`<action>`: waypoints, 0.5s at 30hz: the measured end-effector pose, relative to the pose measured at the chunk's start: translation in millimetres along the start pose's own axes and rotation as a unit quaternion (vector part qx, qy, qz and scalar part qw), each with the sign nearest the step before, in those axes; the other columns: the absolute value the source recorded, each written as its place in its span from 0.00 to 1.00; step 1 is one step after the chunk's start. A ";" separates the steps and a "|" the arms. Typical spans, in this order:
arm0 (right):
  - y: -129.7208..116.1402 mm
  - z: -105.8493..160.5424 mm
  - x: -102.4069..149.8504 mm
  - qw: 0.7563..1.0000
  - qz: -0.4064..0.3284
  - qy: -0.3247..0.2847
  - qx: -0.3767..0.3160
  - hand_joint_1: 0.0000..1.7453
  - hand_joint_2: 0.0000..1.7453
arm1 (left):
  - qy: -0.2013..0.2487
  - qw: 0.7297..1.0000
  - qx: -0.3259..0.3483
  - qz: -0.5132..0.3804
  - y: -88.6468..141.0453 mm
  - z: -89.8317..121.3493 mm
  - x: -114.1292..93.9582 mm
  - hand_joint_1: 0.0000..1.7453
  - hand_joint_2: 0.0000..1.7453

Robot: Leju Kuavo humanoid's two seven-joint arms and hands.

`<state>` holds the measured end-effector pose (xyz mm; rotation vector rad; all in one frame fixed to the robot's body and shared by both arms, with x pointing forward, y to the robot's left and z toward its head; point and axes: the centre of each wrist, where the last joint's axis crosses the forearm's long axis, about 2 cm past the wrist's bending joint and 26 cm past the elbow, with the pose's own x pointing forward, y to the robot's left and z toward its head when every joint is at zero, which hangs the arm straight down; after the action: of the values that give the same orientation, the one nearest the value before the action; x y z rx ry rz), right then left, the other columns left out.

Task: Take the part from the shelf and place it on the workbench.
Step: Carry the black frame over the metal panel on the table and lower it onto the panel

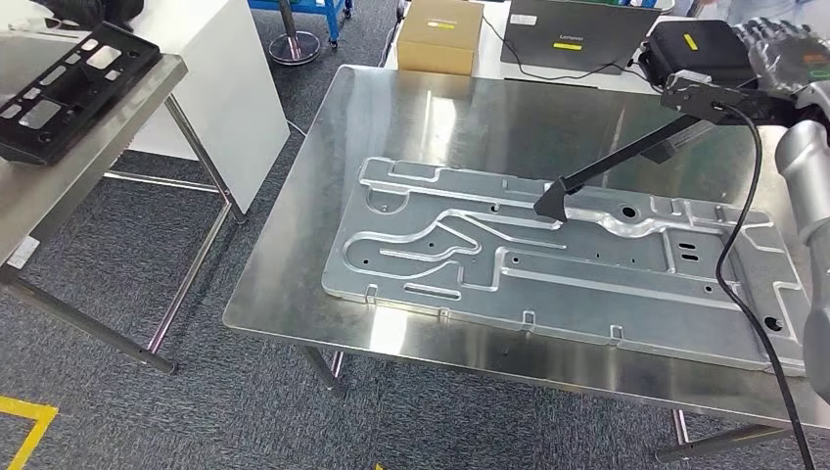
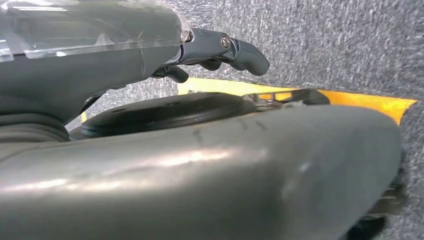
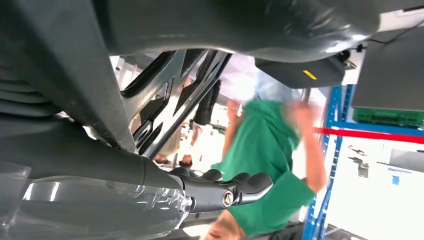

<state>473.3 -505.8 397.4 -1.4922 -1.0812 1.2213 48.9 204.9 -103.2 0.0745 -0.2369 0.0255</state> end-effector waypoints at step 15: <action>-35.4 -3.5 -11.3 1.000 -0.008 -0.001 -0.011 0.00 0.00 | -0.006 1.000 -0.005 0.000 -1.1 0.1 1.4 0.00 0.00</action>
<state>472.4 -509.5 434.5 -1.4971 -1.1075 1.2037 50.2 203.8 -102.9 0.0642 -0.2484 0.0239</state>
